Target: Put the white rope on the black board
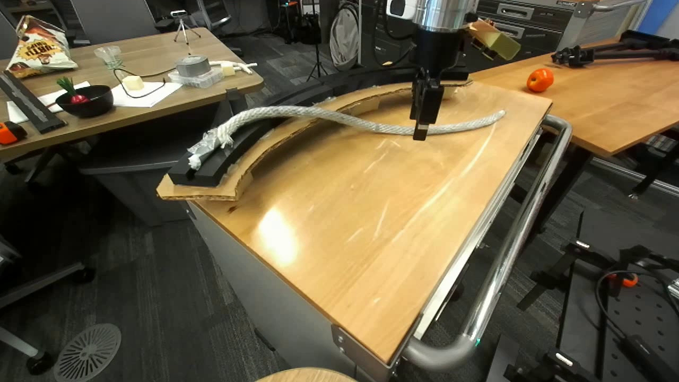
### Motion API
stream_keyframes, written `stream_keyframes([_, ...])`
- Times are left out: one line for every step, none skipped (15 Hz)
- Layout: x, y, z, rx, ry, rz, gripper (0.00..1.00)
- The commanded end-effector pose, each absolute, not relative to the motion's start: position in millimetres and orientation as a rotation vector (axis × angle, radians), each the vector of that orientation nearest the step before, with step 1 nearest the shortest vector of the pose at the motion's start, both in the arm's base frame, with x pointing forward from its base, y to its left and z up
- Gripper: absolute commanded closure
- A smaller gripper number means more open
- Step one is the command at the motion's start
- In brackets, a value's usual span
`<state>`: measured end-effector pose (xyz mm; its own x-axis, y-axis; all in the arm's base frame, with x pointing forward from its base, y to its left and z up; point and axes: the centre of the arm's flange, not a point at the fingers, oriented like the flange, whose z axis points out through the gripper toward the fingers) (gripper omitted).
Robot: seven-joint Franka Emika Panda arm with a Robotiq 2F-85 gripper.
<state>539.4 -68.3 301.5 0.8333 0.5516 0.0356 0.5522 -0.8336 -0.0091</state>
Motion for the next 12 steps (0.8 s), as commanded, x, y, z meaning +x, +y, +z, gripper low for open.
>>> stream_keyframes([553.9,-68.9,304.5,-3.068,-0.819,-0.021,0.46])
stream_keyframes([553.8,-69.2,304.8,-3.118,-0.794,-0.027,0.54])
stream_keyframes([553.5,-69.1,305.7,-3.137,-0.792,-0.014,0.63])
stream_keyframes([553.6,-68.8,305.9,-3.157,-0.787,-0.001,0.70])
stream_keyframes([553.6,-68.1,306.3,-3.174,-0.787,0.005,0.79])
stream_keyframes([553.6,-67.5,306.7,-3.194,-0.793,0.012,0.86])
stream_keyframes([553.9,-67.4,306.8,-3.205,-0.795,0.018,0.95])
stream_keyframes([554.8,-67.9,306.0,-3.210,-0.795,0.017,0.99])
stream_keyframes([555.6,-67.6,304.2,-3.218,-0.801,0.024,1.00])
stream_keyframes([556.4,-67.1,302.6,-3.212,-0.809,0.035,1.00])
stream_keyframes([557.0,-66.2,300.0,-3.208,-0.822,0.046,0.73])
stream_keyframes([556.6,-65.7,298.6,-3.194,-0.834,0.050,0.74])
